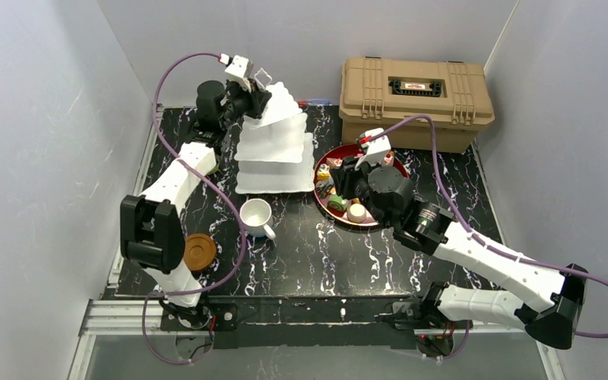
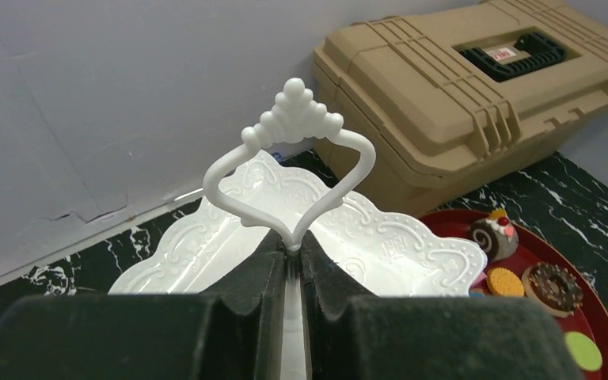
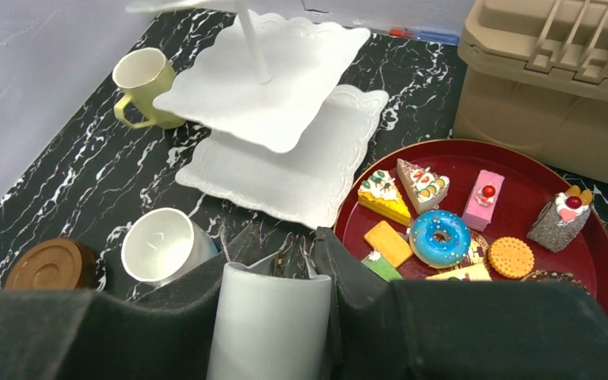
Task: Serve the afternoon tea
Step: Place the dessert table at the center of the board.
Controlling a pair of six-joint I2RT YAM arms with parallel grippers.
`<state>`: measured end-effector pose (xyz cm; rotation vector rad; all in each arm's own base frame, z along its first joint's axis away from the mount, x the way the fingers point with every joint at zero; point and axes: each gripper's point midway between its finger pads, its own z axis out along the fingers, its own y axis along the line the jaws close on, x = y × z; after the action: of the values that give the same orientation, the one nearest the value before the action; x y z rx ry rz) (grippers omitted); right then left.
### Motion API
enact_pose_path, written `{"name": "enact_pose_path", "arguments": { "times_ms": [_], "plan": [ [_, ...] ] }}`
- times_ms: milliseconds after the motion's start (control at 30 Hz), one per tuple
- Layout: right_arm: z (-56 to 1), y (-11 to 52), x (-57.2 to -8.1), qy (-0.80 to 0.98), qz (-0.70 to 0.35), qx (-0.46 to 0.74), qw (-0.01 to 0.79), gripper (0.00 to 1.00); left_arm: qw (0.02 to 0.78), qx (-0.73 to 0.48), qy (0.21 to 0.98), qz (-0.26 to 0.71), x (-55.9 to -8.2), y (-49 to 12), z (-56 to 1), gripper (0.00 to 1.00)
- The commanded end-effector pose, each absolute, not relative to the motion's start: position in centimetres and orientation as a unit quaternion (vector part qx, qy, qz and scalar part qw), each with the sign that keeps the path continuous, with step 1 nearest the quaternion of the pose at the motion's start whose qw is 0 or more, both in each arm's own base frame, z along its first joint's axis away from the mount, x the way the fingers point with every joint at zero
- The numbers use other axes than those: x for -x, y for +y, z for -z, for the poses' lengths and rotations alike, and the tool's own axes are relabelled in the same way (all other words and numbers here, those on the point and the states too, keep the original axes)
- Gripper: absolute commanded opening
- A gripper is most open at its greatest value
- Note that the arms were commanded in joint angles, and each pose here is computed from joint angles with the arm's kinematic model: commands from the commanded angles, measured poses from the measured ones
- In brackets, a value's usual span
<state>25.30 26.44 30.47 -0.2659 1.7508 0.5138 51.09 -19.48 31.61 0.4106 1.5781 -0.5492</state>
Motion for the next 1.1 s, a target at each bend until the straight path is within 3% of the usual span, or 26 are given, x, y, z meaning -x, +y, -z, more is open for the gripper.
{"name": "enact_pose_path", "arguments": {
  "times_ms": [0, 367, 500, 567, 700, 900, 1067],
  "plan": [
    [-32.9, 25.1, -25.5, 0.733, -0.226, 0.091, 0.635, 0.16, 0.696, -0.218, 0.638, 0.248, -46.9, -20.2, -36.9, 0.0],
    [-33.5, 24.2, -25.2, 0.729, -0.225, 0.09, 0.641, 0.16, 0.693, -0.229, 0.642, 0.237, -43.3, -20.4, -35.9, 0.01],
    [-33.3, 24.2, -25.2, 0.728, -0.227, 0.088, 0.641, 0.16, 0.685, -0.231, 0.648, 0.241, -42.4, -20.4, -35.7, 0.57],
    [-33.3, 24.2, -25.1, 0.729, -0.227, 0.088, 0.64, 0.16, 0.682, -0.228, 0.652, 0.24, -41.9, -20.1, -35.5, 0.69],
    [-33.5, 24.0, -25.2, 0.729, -0.223, 0.089, 0.641, 0.17, 0.687, -0.223, 0.654, 0.227, -40.6, -19.2, -36.0, 0.8],
    [-34.3, 23.4, -25.1, 0.725, -0.221, 0.084, 0.647, 0.17, 0.698, -0.227, 0.651, 0.193, -36.3, -16.8, -38.2, 0.84],
    [-34.4, 23.1, -25.0, 0.724, -0.22, 0.081, 0.649, 0.17, 0.655, -0.254, 0.684, 0.196, -31.5, -15.8, -35.9, 0.87]
  ]
}}
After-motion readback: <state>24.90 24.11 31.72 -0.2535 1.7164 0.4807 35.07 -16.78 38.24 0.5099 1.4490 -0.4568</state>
